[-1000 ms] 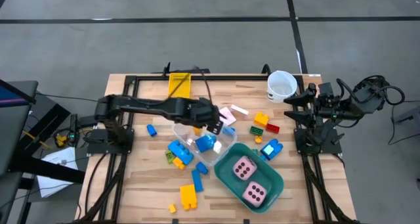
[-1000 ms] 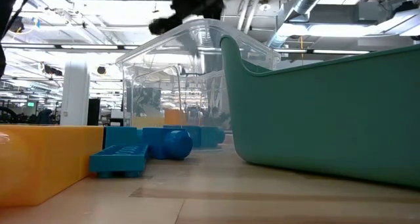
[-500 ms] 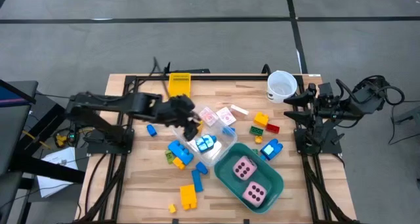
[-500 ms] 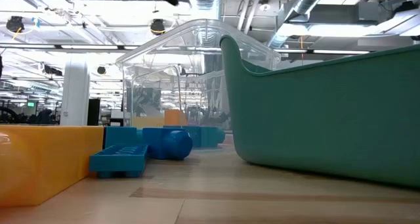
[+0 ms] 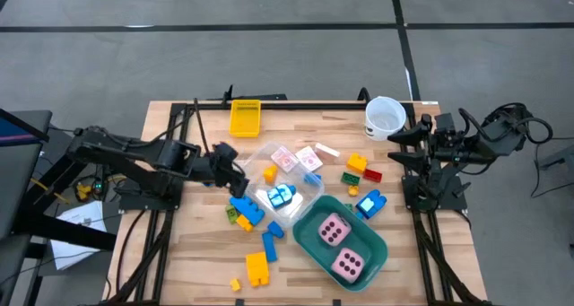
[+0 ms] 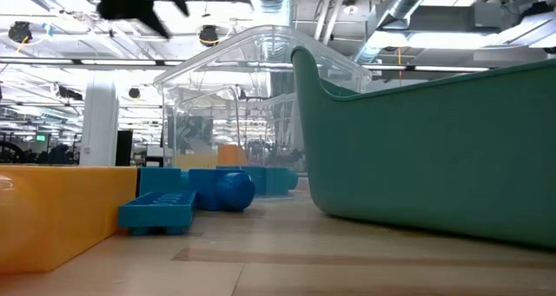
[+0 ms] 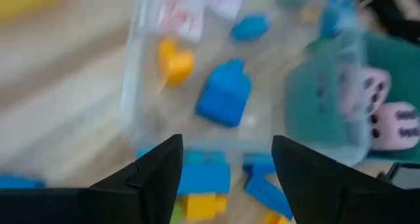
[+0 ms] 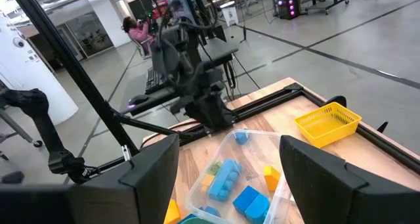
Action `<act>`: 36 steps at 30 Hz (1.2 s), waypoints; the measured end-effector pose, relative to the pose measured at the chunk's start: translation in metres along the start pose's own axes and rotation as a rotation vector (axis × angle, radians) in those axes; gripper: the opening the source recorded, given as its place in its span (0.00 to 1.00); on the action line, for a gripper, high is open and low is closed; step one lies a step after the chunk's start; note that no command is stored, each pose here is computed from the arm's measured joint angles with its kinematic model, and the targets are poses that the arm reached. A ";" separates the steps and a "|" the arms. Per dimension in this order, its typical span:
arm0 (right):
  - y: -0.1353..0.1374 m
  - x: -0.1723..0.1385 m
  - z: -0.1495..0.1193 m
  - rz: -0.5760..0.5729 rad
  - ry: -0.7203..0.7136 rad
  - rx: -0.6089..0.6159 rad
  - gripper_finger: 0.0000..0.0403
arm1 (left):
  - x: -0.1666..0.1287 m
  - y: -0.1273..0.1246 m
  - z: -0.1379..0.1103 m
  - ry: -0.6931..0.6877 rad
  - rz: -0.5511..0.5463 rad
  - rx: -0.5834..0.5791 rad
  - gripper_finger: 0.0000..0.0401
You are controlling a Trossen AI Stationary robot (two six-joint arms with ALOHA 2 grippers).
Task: Pick & Place Toys
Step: Put the blue game piece into the transparent bin
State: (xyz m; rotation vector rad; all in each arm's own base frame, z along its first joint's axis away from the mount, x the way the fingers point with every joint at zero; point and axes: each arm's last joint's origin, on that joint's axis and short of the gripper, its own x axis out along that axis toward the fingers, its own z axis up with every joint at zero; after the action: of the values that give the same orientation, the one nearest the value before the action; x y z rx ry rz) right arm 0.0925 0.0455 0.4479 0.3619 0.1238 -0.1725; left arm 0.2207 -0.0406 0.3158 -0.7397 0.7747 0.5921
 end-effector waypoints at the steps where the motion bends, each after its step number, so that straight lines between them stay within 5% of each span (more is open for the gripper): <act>1: 0.000 0.000 0.000 0.000 0.000 0.000 0.63 | 0.003 0.004 -0.006 0.023 0.003 -0.023 0.57; 12: 0.000 0.000 0.000 0.000 0.000 0.000 0.63 | 0.036 0.038 -0.078 0.383 0.099 -0.165 0.56; 18: 0.000 0.000 0.000 0.000 0.001 -0.004 0.63 | 0.046 0.056 -0.107 0.492 0.240 -0.385 0.55; 26: 0.000 0.000 0.000 -0.014 -0.007 -0.004 0.63 | 0.052 0.068 -0.111 0.221 0.365 -0.776 0.51; 36: 0.000 0.000 0.000 -0.017 -0.008 -0.001 0.63 | 0.056 0.096 -0.086 0.039 0.598 -0.862 0.40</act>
State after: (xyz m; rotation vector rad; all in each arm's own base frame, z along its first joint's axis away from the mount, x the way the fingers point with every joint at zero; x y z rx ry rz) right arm 0.0925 0.0450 0.4478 0.3592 0.1186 -0.1905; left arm 0.1504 -0.0374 0.1938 -1.3140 0.7680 1.5066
